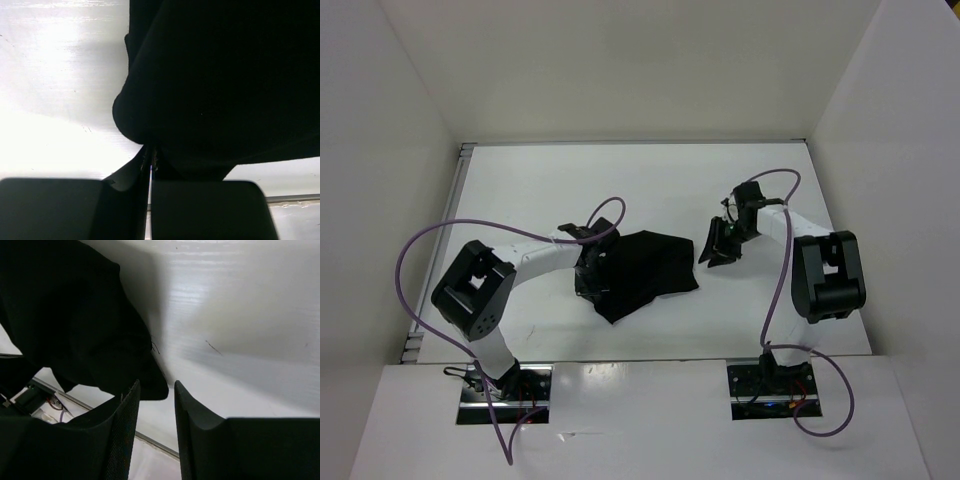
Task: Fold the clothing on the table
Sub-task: Flatten the skirt out
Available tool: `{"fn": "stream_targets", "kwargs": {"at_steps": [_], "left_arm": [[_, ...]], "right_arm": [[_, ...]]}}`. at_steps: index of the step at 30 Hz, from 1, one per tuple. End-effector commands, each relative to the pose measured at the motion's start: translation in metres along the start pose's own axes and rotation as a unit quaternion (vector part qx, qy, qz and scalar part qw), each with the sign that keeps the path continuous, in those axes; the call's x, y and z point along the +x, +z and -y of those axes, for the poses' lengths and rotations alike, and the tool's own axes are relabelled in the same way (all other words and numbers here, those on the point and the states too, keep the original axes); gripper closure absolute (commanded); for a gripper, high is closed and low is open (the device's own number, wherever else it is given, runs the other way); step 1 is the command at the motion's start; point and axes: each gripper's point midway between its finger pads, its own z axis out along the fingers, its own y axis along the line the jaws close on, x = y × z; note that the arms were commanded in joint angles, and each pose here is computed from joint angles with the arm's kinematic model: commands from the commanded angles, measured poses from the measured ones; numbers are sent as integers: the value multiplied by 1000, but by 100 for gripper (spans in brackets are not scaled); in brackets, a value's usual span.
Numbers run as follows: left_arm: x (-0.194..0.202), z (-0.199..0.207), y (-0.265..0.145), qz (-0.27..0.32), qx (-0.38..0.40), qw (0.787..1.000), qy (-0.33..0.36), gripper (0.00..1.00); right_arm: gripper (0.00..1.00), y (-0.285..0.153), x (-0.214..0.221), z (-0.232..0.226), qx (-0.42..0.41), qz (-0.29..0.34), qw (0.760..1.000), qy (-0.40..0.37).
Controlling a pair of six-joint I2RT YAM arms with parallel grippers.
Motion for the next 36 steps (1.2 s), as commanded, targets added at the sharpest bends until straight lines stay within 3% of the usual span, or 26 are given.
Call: {"fn": "stream_targets", "kwargs": {"at_steps": [1, 18, 20, 23, 24, 28, 36], "left_arm": [[-5, 0, 2, 8, -6, 1000, 12, 100], [2, -4, 7, 1, -5, 1000, 17, 100], [2, -2, 7, 2, 1, 1000, 17, 100], [2, -2, 7, 2, 1, 1000, 22, 100], [-1, -3, 5, 9, 0, 1000, 22, 100], [-4, -9, 3, 18, -11, 1000, 22, 100], [-22, -9, -2, 32, -2, 999, 40, 100]], "right_arm": [[61, 8, -13, -14, -38, 19, 999, -6], [63, 55, -18, -24, -75, -13, 997, 23], [67, 59, -15, -28, -80, -18, 996, 18], [91, 62, -10, -30, -70, -30, 997, 15], [100, 60, -15, -23, -45, -13, 999, 13], [100, 24, -34, 2, 50, 51, 997, 21], [100, -30, -49, 6, 96, 116, 988, 21]]}}
